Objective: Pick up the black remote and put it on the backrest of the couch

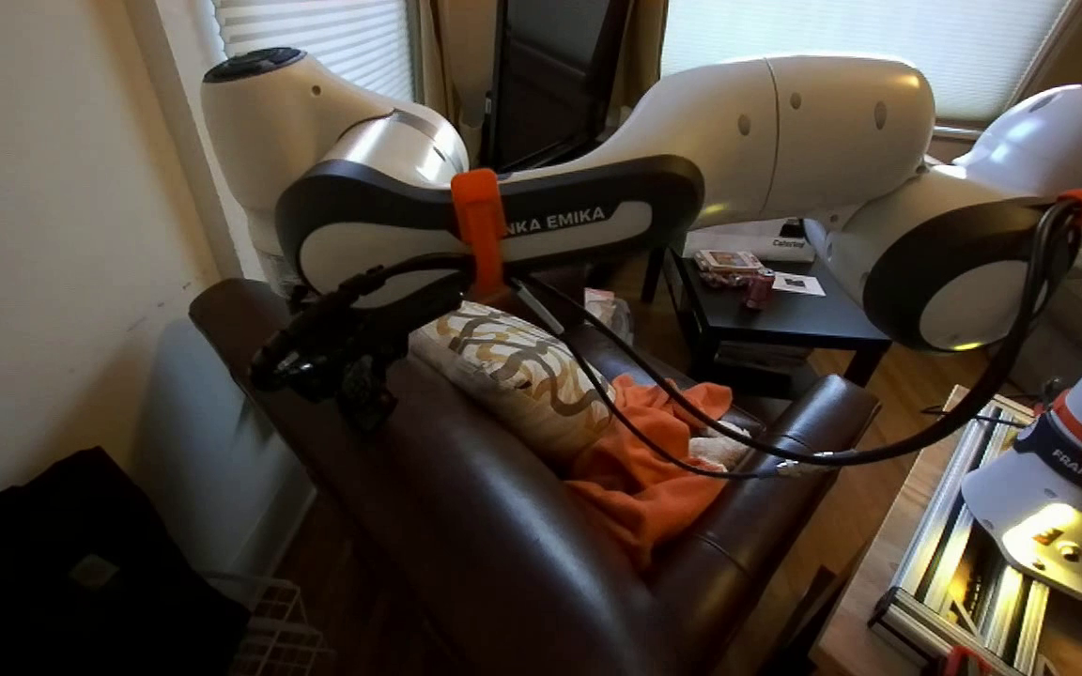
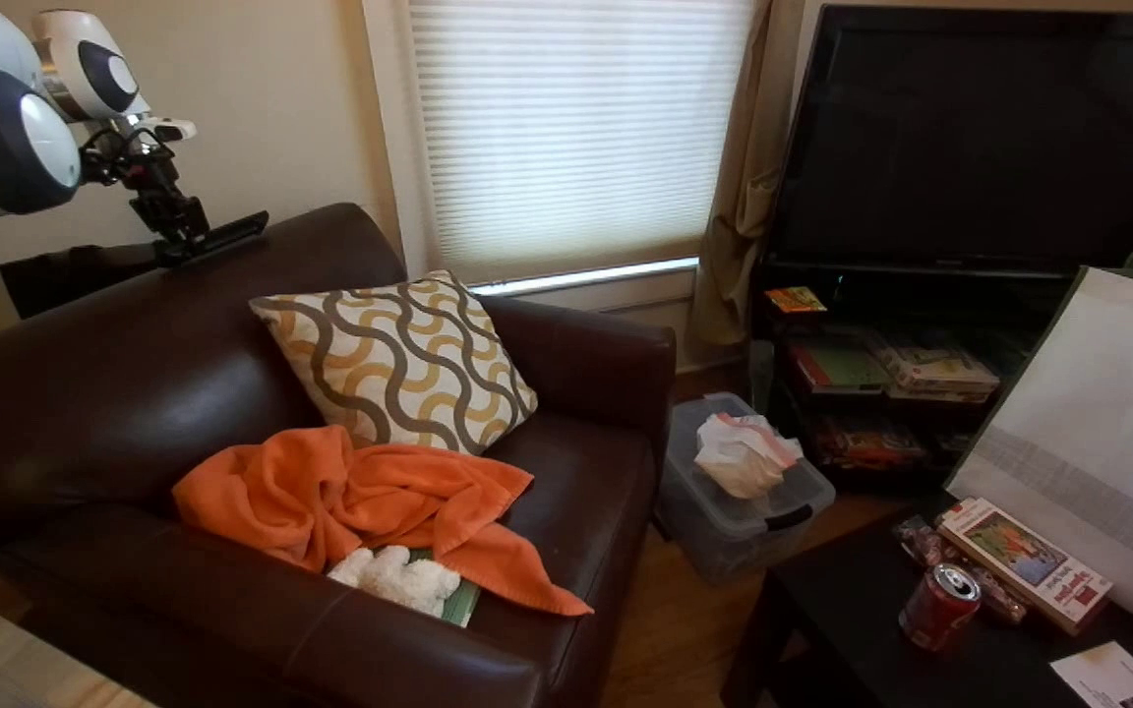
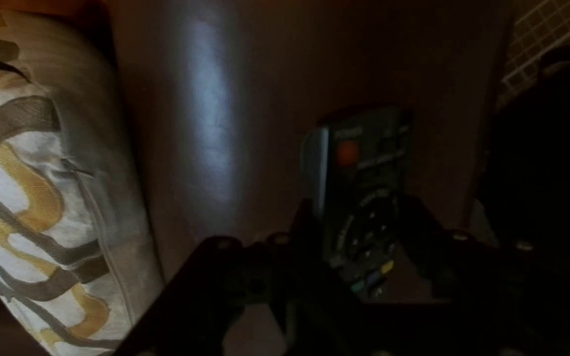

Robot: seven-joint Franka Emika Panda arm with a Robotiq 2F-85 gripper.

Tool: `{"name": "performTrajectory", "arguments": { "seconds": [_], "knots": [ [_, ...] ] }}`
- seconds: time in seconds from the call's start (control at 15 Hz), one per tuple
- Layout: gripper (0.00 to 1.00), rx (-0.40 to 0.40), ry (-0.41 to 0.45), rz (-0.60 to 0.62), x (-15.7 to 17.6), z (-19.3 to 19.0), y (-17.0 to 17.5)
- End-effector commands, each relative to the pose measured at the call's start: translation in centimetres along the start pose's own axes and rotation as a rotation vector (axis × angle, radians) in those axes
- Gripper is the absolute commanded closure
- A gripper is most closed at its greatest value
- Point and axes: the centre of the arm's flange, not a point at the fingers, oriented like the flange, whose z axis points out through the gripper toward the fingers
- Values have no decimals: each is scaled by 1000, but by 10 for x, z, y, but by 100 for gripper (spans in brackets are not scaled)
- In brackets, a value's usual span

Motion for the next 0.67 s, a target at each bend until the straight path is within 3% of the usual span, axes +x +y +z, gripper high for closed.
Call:
{"name": "performTrajectory", "arguments": {
  "seconds": [0.0, 0.6],
  "knots": [
    [79, 101, 26, 21, -9, -10, 3],
    [79, 104, -10, 75, -2, 8, 23]
  ]
}}
